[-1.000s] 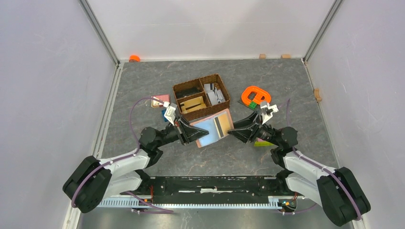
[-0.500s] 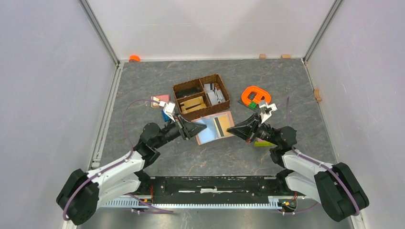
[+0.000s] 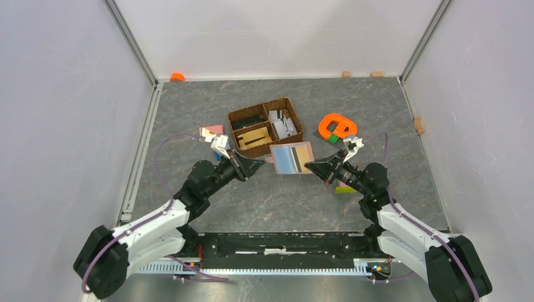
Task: Take the credit cards out of the card holder
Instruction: Remove the credit card from the card holder.
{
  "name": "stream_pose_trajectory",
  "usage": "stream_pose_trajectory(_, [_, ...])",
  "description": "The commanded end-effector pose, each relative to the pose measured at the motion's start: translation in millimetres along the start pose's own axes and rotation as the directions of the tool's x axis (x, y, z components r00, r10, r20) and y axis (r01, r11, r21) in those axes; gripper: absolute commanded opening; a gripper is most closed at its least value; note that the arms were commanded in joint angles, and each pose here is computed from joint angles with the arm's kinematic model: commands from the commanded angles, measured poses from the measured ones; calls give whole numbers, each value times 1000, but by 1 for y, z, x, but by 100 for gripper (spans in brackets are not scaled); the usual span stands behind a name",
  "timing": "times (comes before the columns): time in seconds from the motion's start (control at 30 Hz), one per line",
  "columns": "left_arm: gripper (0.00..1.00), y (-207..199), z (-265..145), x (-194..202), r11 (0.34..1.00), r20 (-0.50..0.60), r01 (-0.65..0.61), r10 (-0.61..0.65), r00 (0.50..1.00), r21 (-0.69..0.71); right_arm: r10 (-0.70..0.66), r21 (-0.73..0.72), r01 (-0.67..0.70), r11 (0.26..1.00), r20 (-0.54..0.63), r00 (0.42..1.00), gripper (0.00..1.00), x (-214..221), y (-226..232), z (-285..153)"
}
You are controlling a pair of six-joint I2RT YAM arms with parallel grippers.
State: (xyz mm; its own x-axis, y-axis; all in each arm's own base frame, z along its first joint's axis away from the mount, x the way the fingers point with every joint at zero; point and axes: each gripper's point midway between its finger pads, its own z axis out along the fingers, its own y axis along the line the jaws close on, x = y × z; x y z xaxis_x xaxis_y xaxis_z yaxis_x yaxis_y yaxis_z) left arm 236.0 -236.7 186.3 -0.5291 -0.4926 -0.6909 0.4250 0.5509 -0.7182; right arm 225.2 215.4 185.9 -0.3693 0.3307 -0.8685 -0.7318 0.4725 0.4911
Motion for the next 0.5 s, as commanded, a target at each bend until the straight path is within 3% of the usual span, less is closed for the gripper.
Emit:
stream_pose_trajectory(0.0, [15, -83, 2, 11, 916, -76, -75, 113, 991, 393, -24, -64, 25, 998, 28, 999, 0, -17, 12, 9])
stream_pose_trajectory(0.13, [6, -86, 9, 22, 908, -117, -54, 112, 987, 415, -2, -132, 4, 991, 17, 1000, 0, -15, 23, 10])
stream_pose_trajectory(0.47, [3, -83, 25, 39, 916, -200, 0, 87, 976, 401, -14, -212, 17, 977, 18, 1000, 0, -13, 43, 12])
